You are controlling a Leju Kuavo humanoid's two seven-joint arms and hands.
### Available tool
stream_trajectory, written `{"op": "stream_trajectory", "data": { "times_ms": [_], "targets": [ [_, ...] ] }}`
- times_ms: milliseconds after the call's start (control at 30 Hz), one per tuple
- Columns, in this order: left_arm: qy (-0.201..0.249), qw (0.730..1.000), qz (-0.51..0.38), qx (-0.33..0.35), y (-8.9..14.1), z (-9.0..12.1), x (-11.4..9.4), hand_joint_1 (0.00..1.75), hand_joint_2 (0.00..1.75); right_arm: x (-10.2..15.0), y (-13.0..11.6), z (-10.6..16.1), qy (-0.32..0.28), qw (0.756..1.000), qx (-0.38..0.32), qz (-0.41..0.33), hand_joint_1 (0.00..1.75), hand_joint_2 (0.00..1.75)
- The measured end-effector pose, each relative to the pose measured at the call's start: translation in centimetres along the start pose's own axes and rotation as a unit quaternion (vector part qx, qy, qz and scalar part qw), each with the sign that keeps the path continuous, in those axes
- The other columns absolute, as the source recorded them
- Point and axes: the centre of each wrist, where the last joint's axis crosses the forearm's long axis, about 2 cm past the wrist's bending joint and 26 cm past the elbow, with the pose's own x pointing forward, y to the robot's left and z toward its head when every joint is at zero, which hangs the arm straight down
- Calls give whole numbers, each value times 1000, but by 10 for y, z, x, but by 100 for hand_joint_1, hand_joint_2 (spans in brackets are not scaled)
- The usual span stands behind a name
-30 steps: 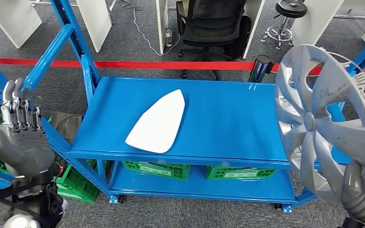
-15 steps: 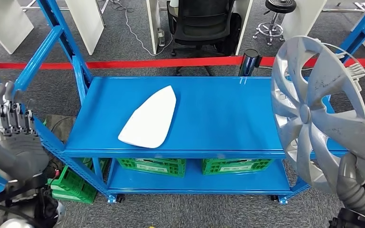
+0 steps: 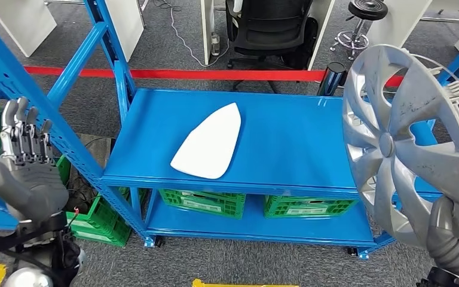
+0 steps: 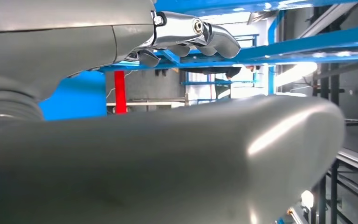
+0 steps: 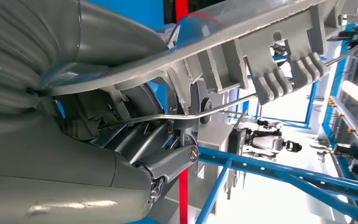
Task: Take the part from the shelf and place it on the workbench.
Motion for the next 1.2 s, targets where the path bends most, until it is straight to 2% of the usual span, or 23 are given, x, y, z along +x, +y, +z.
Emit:
{"op": "stream_trajectory", "data": {
  "times_ms": [633,1200],
  "targets": [
    [-15,1000,-13,8,6,-7,1,0,0,3,15,-1,-4,999,27,-22,175,175],
    [-14,1000,-9,13,8,-10,0,0,0,3,17,0,-3,999,48,-25,175,175]
  ]
}}
